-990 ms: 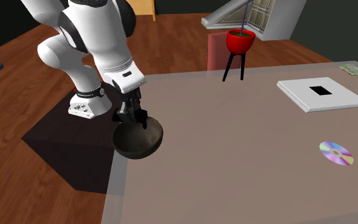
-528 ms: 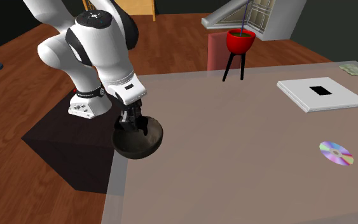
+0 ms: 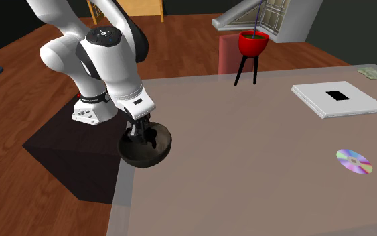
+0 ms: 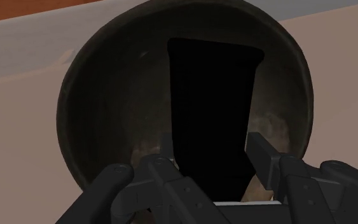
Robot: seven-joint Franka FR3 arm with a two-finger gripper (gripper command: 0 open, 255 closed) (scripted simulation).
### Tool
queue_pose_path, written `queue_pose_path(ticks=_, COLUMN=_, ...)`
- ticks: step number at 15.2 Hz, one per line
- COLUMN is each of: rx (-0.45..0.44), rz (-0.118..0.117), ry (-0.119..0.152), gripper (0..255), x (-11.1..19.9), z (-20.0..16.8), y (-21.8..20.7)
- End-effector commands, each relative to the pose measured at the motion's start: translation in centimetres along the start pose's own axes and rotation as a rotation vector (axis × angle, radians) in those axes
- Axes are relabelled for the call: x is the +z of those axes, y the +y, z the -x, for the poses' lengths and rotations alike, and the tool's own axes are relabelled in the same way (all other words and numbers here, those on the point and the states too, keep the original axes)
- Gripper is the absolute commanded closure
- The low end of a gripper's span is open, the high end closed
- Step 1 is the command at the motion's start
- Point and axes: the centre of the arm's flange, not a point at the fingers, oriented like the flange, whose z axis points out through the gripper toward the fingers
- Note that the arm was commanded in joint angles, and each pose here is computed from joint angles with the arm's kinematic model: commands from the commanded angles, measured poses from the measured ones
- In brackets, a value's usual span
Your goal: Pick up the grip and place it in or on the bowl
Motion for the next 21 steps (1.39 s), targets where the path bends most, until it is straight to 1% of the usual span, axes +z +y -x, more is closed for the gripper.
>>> queue_pose_path(ticks=1, rx=0.0, rz=0.0, ry=0.0, gripper=255, x=0.0, z=0.0, y=0.0)
queue_pose_path(ticks=4, rx=0.0, rz=0.0, ry=0.0, gripper=255, x=0.0, z=0.0, y=0.0)
queue_pose_path(ticks=5, rx=0.0, rz=0.0, ry=0.0, gripper=0, x=0.0, z=0.0, y=0.0)
queue_pose_path(ticks=10, rx=0.0, rz=0.0, ry=0.0, gripper=0, x=0.0, z=0.0, y=0.0)
queue_pose_path(ticks=14, rx=0.0, rz=0.0, ry=0.0, gripper=0, x=-5.0, z=0.0, y=0.0)
queue_pose_path(ticks=21, rx=0.0, rz=0.0, ry=0.0, gripper=0, x=-5.0, z=0.0, y=0.0)
